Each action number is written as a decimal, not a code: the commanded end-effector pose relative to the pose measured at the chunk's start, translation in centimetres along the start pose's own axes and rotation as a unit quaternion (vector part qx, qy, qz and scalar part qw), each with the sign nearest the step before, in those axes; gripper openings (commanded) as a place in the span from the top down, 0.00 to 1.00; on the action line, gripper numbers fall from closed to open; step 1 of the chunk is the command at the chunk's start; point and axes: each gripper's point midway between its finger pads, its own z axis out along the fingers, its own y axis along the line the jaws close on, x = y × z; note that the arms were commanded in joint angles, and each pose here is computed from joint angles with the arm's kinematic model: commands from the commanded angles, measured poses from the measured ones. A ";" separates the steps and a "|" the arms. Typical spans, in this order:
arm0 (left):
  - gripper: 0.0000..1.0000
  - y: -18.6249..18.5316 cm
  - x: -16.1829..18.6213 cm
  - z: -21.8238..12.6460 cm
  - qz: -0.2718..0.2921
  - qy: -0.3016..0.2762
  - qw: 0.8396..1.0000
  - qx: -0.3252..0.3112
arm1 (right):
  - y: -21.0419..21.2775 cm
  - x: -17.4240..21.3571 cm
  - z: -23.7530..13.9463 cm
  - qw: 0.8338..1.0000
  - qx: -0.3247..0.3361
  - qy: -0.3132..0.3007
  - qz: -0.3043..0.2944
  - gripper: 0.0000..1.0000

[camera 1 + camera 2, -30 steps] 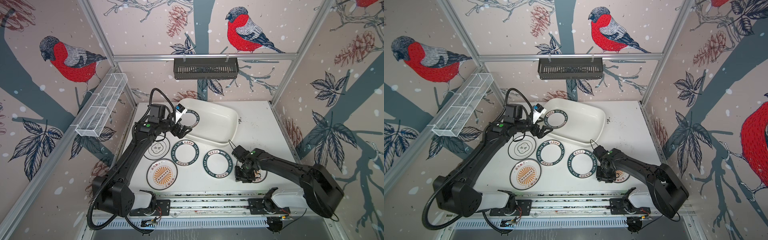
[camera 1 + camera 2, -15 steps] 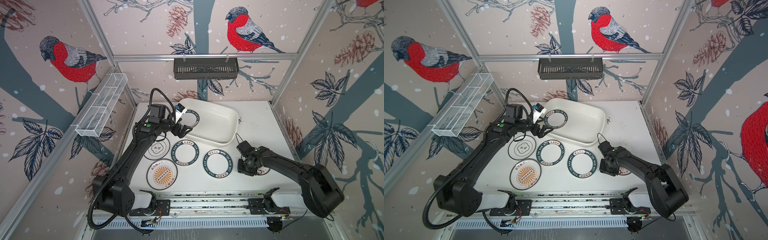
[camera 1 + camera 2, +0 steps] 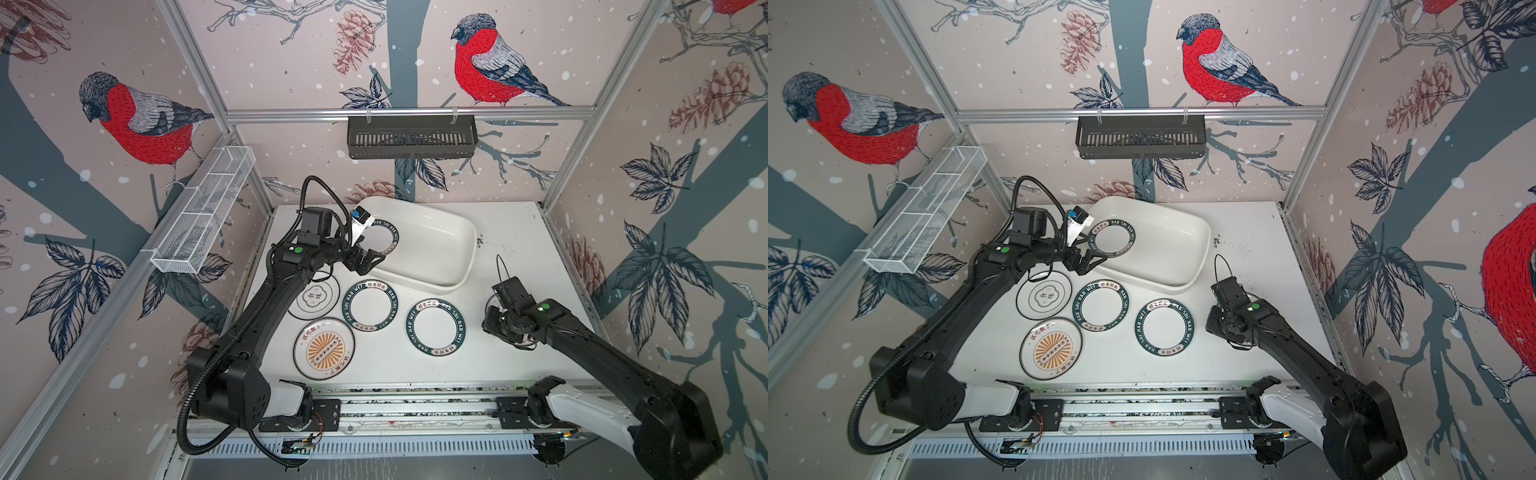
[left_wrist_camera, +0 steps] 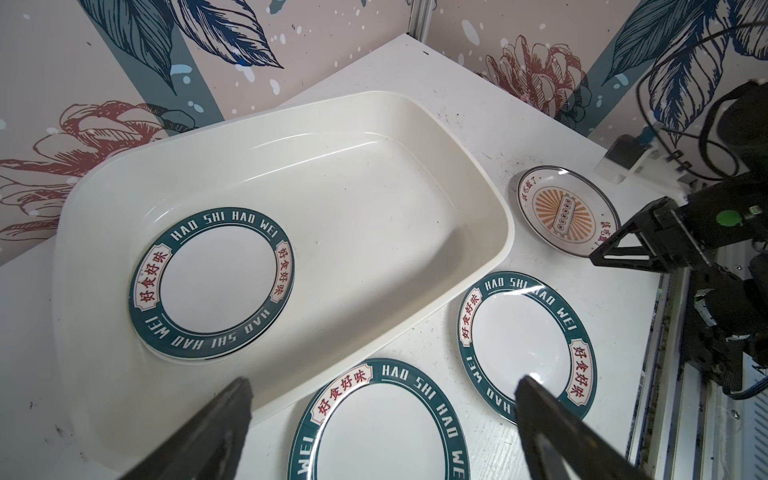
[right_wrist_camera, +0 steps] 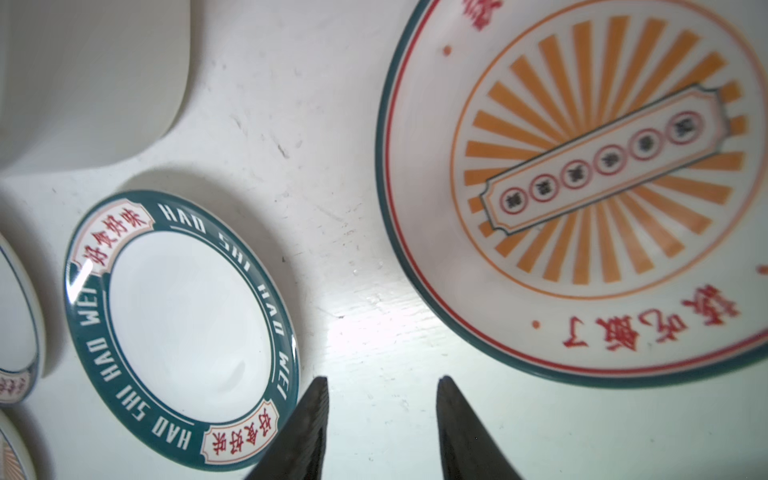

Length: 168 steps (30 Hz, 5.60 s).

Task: Place the plates into the plastic bin on the countertop

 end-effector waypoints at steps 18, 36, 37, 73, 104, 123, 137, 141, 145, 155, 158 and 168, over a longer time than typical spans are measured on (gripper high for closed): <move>0.02 -1.0 -1.2 -0.6 0.029 -0.018 0.999 0.017 | -12.7 -4.7 -3.8 0.944 0.074 -0.109 0.303 0.31; 0.02 -0.8 -0.8 0.1 0.026 -0.010 0.999 0.020 | -11.3 -2.5 -0.1 0.950 0.006 -0.050 0.308 0.33; 0.02 -0.7 -0.6 0.1 0.025 -0.009 0.999 0.020 | -11.4 -2.2 0.2 0.950 0.004 -0.043 0.308 0.34; 0.03 -0.1 -0.1 1.2 0.009 0.007 1.000 0.018 | -10.8 -3.8 2.1 0.942 -0.111 -0.069 0.309 0.56; 0.03 -0.3 0.1 1.4 0.002 0.012 1.000 0.018 | -11.1 -3.9 3.9 0.902 -0.208 -0.136 0.353 0.75; 0.03 -0.3 -0.1 1.9 -0.003 0.012 1.000 0.022 | -11.3 -3.6 4.8 0.901 -0.213 -0.113 0.361 0.88; 0.03 0.1 -1.5 1.5 -0.002 0.005 1.000 0.011 | -10.4 -6.2 2.4 0.888 -0.251 -0.155 0.351 0.96; 0.03 0.3 -1.6 1.2 0.005 0.008 1.000 0.001 | -10.0 -7.3 1.2 0.884 -0.266 -0.172 0.344 0.96; 0.03 0.1 -1.4 1.1 0.002 0.009 1.000 0.001 | -9.8 -8.2 0.3 0.882 -0.273 -0.185 0.336 0.96; 0.03 -0.1 -0.7 1.4 -0.001 0.012 1.000 0.009 | -9.5 -9.8 -1.5 0.886 -0.273 -0.203 0.313 0.96; 0.03 -0.2 -0.7 1.4 -0.004 0.011 1.000 0.013 | -9.5 -10.4 -2.2 0.889 -0.269 -0.212 0.304 0.96; 0.03 -0.2 -0.7 1.3 -0.004 0.011 1.000 0.011 | -8.8 -13.6 -6.0 0.885 -0.278 -0.254 0.275 0.96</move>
